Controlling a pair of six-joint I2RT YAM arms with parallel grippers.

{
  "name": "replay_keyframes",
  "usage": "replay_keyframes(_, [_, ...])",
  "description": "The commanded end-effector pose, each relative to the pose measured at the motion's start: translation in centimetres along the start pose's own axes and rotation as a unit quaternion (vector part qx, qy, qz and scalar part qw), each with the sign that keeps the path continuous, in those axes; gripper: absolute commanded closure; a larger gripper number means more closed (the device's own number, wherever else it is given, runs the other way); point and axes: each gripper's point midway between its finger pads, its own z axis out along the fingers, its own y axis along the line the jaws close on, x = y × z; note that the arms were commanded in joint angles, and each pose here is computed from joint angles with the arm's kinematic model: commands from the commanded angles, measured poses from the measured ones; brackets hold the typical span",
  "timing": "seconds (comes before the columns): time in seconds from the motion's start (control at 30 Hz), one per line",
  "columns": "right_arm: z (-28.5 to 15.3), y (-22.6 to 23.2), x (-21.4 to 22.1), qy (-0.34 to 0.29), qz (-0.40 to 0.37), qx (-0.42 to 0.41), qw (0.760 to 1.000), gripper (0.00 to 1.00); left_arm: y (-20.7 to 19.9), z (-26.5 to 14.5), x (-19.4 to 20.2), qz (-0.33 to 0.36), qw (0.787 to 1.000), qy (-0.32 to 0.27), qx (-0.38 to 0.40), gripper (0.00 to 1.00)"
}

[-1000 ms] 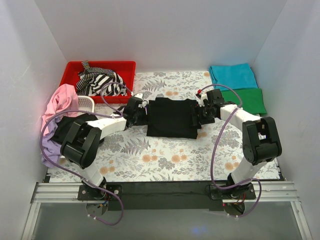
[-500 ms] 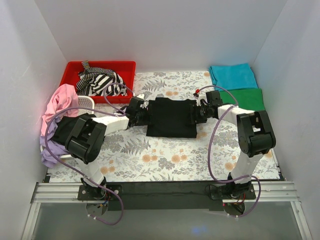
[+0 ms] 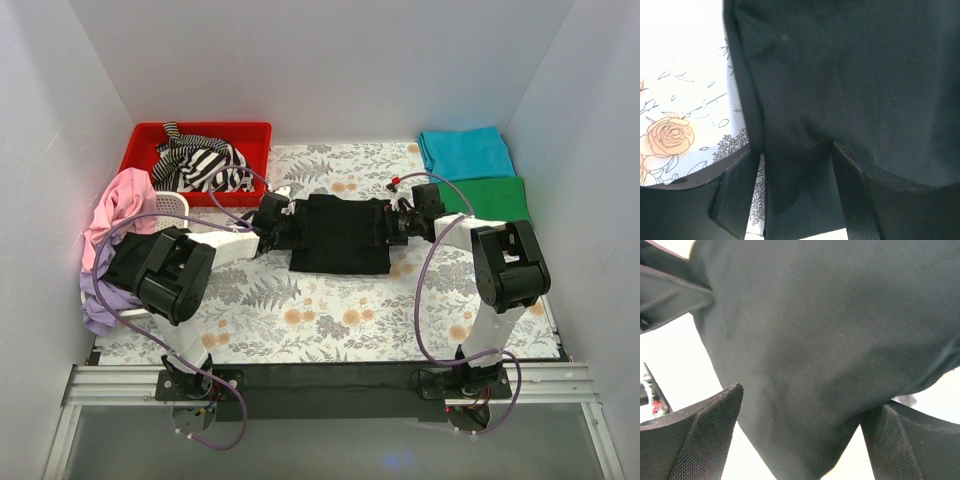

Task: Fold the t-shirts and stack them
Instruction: Neatly place the folded tshirt to the corner

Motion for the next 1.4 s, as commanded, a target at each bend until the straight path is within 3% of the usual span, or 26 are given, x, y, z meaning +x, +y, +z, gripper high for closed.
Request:
replay_keyframes(0.0, [2.6,-3.6,5.9,0.063,0.077,0.033,0.994,0.02,0.7,0.6,2.0,-0.004,0.999,0.037,-0.003,0.43])
replay_keyframes(0.1, [3.6,-3.7,6.2,0.066,0.096,0.019,0.993,0.02,0.5,0.7,2.2,-0.004,0.999,0.042,0.002,0.43])
replay_keyframes(0.2, [4.3,-3.8,5.8,0.065,0.098,0.016,0.993,0.18,0.3,0.7,2.4,-0.005,0.999,0.047,0.007,0.43])
replay_keyframes(0.27, [4.6,-4.0,5.2,0.062,0.099,0.017,0.993,0.47,0.2,0.7,2.4,-0.006,0.999,0.046,0.011,0.43])
replay_keyframes(0.3, [4.7,-3.9,5.1,0.062,0.104,0.014,0.993,0.69,0.1,0.7,2.5,-0.006,0.999,0.048,0.013,0.43])
replay_keyframes(0.4, [5.2,-3.3,4.2,0.06,0.102,-0.005,0.993,0.98,0.1,0.7,2.4,-0.008,0.999,0.047,0.012,0.43])
replay_keyframes(0.57, [5.2,-2.6,0.7,0.028,0.07,-0.013,0.997,0.99,0.5,0.3,1.0,-0.012,1.0,0.025,-0.012,0.43])
replay_keyframes(0.63, [4.7,-2.2,-2.6,-0.002,0.042,-0.004,0.999,0.99,0.9,-0.6,0.1,-0.018,0.999,0.011,-0.033,0.43])
replay_keyframes(0.77, [3.6,-2.0,-7.0,-0.032,0.016,0.026,0.999,0.99,2.6,-2.9,-2.8,-0.028,0.993,-0.045,-0.103,0.41])
replay_keyframes(0.9, [2.8,-2.3,-10.1,-0.05,0.003,0.05,0.997,0.99,2.1,-5.8,-5.8,-0.037,0.989,-0.098,-0.109,0.38])
replay_keyframes(0.97, [2.3,-2.5,-12.2,-0.068,-0.007,0.061,0.996,0.99,1.6,-7.2,-7.1,-0.042,0.987,-0.122,-0.099,0.24])
replay_keyframes(1.07, [1.1,-3.3,-15.2,-0.088,-0.017,0.09,0.992,0.99,0.7,-7.5,-7.4,-0.033,0.989,-0.12,-0.078,0.18])
replay_keyframes(1.27, [-2.2,-6.6,-22.8,-0.122,-0.049,0.165,0.978,0.99,-0.8,-6.5,-5.7,-0.032,0.996,-0.081,-0.029,0.17])
replay_keyframes(1.3, [-4.0,-5.4,-26.4,-0.156,-0.073,0.165,0.971,0.99,-0.8,-6.2,-5.4,-0.033,0.996,-0.075,-0.026,0.17])
replay_keyframes(1.37, [-4.4,-8.2,-27.6,-0.148,-0.071,0.191,0.968,0.99,-0.9,-6.0,-4.9,-0.029,0.997,-0.066,-0.018,0.17])
